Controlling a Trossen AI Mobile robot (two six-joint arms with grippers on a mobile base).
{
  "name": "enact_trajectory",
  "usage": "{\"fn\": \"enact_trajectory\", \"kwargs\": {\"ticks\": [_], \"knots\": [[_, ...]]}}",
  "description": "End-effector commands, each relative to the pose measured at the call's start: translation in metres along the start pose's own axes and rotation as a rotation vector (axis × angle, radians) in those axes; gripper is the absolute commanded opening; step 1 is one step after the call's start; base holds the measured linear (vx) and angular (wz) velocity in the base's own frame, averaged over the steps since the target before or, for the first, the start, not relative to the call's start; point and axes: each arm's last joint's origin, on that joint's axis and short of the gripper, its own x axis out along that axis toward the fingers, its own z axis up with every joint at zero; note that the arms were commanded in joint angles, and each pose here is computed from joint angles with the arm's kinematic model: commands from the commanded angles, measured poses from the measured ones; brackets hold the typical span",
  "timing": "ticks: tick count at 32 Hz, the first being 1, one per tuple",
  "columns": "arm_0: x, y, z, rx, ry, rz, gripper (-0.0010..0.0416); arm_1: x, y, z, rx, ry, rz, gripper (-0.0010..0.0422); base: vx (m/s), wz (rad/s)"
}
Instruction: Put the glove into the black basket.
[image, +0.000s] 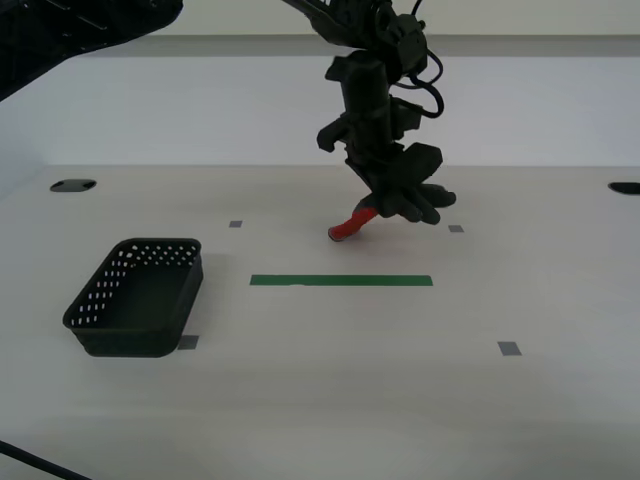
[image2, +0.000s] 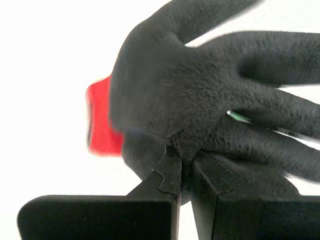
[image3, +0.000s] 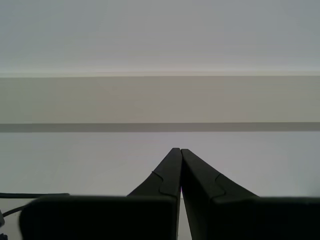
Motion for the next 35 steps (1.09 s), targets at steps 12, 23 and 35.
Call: {"fn": "enact_trajectory", "kwargs": {"ticks": [12, 23, 35], "knots": [[0.0, 0.0, 0.0, 0.0, 0.004, 0.0, 0.0, -0.073, 0.012, -0.008, 0.086, 0.135, -0.053, -0.0002, 0.0, 0.0], [0.0, 0.0, -0.002, 0.0, 0.027, 0.0, 0.0, -0.193, 0.025, -0.013, 0.06, 0.05, -0.032, -0.0002, 0.0, 0.0], [0.0, 0.0, -0.002, 0.0, 0.025, 0.0, 0.0001, -0.291, 0.065, -0.066, -0.067, -0.033, 0.041, -0.0002, 0.0, 0.0]]}}
